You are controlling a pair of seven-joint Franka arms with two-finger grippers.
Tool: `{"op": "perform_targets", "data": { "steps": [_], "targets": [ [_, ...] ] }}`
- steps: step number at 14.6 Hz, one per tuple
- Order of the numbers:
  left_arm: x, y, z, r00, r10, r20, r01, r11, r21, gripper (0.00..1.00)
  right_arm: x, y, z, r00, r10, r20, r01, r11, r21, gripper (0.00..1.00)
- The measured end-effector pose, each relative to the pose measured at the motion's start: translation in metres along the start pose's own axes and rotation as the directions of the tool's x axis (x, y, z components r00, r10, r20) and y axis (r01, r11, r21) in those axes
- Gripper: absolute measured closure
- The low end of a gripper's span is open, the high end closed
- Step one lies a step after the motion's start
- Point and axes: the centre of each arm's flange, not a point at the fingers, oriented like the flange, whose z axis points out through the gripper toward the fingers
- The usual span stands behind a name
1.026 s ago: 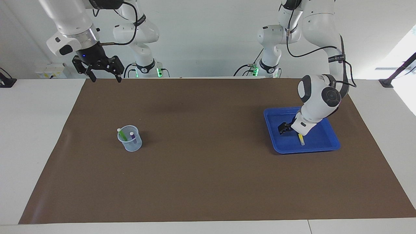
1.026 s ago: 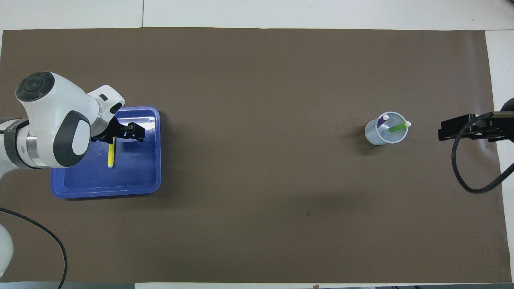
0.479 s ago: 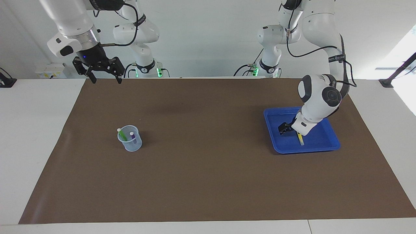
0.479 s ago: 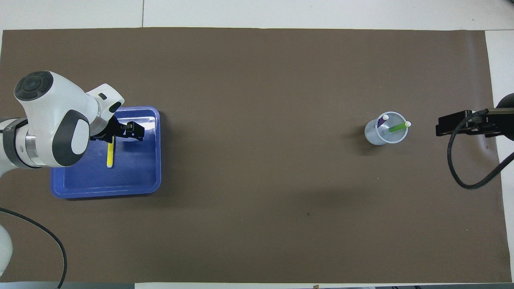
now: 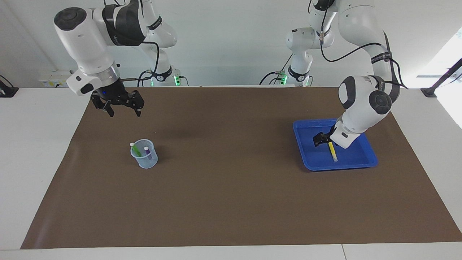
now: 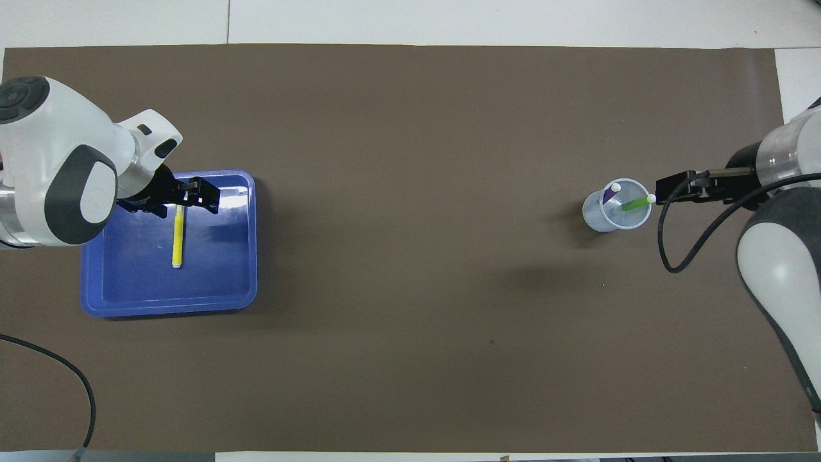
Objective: Right arm passes pens to left for tray arrangement
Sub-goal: 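Grasp the green pen in the cup with the right gripper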
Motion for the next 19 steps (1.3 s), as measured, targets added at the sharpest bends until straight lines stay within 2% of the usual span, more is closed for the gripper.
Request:
{"op": "perform_targets", "data": {
  "steps": [6, 9, 14, 15, 17, 19],
  "targets": [
    [-0.011, 0.013, -0.082, 0.998, -0.041, 0.039, 0.044, 0.997, -0.070, 0.00, 0.007, 0.016, 0.095, 0.998, -0.055, -0.023, 0.055, 0.998, -0.006, 0.04],
    [-0.025, 0.024, -0.113, 0.994, -0.105, 0.037, 0.109, 0.987, -0.116, 0.00, 0.005, 0.018, 0.117, 0.998, -0.056, -0.039, 0.056, 0.998, -0.008, 0.09],
    [-0.061, 0.041, -0.152, 0.988, -0.157, 0.010, 0.157, 0.981, -0.118, 0.00, 0.002, 0.018, 0.131, 0.996, -0.057, -0.065, 0.056, 0.998, -0.010, 0.18],
    [-0.067, 0.047, -0.153, 0.986, -0.165, 0.010, 0.165, 0.980, -0.114, 0.00, 0.002, 0.018, 0.131, 0.996, -0.057, -0.068, 0.056, 0.998, -0.011, 0.25],
    [-0.077, 0.054, -0.152, 0.984, -0.180, 0.016, 0.181, 0.978, -0.107, 0.00, 0.003, 0.018, 0.131, 0.996, -0.057, -0.072, 0.056, 0.998, -0.011, 0.51],
    [-0.081, 0.054, -0.150, 0.982, -0.188, 0.020, 0.189, 0.976, -0.104, 0.00, 0.003, 0.018, 0.130, 0.996, -0.057, -0.074, 0.056, 0.998, -0.011, 0.71]
  ]
}}
